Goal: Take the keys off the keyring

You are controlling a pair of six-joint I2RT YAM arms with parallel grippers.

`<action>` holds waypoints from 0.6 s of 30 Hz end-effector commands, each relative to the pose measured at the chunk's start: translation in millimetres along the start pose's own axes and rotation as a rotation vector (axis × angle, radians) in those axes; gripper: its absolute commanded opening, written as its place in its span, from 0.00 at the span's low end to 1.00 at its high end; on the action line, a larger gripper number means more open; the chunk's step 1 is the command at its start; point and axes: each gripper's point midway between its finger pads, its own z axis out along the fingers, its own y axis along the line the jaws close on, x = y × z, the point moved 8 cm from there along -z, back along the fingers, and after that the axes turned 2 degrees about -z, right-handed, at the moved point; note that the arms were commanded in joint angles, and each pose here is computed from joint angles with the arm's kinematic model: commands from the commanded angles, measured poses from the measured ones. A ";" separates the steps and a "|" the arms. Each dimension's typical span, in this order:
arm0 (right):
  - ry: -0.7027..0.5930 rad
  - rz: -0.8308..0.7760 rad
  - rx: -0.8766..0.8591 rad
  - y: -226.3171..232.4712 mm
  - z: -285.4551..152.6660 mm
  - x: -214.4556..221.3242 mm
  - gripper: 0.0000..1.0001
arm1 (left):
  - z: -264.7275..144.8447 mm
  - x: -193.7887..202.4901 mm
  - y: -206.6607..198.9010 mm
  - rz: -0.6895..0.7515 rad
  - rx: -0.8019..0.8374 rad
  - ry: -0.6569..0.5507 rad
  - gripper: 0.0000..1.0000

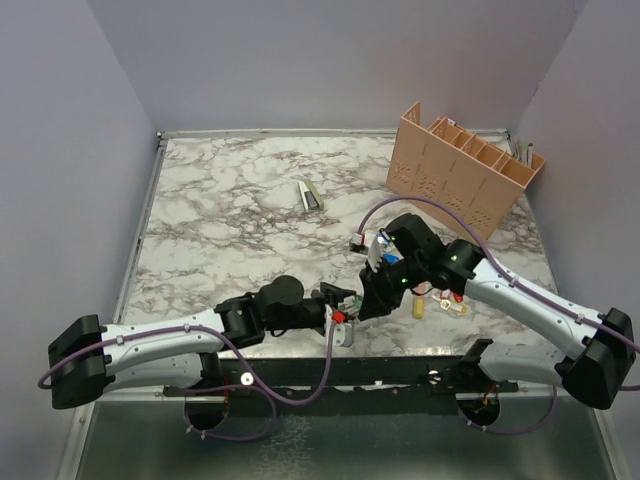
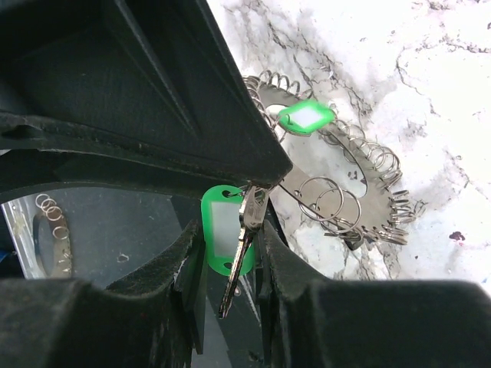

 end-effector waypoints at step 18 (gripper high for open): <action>-0.003 -0.054 -0.070 7.0 0.0 -7.6 0.01 | 16.0 -10.5 15.7 -0.015 0.123 -0.095 0.47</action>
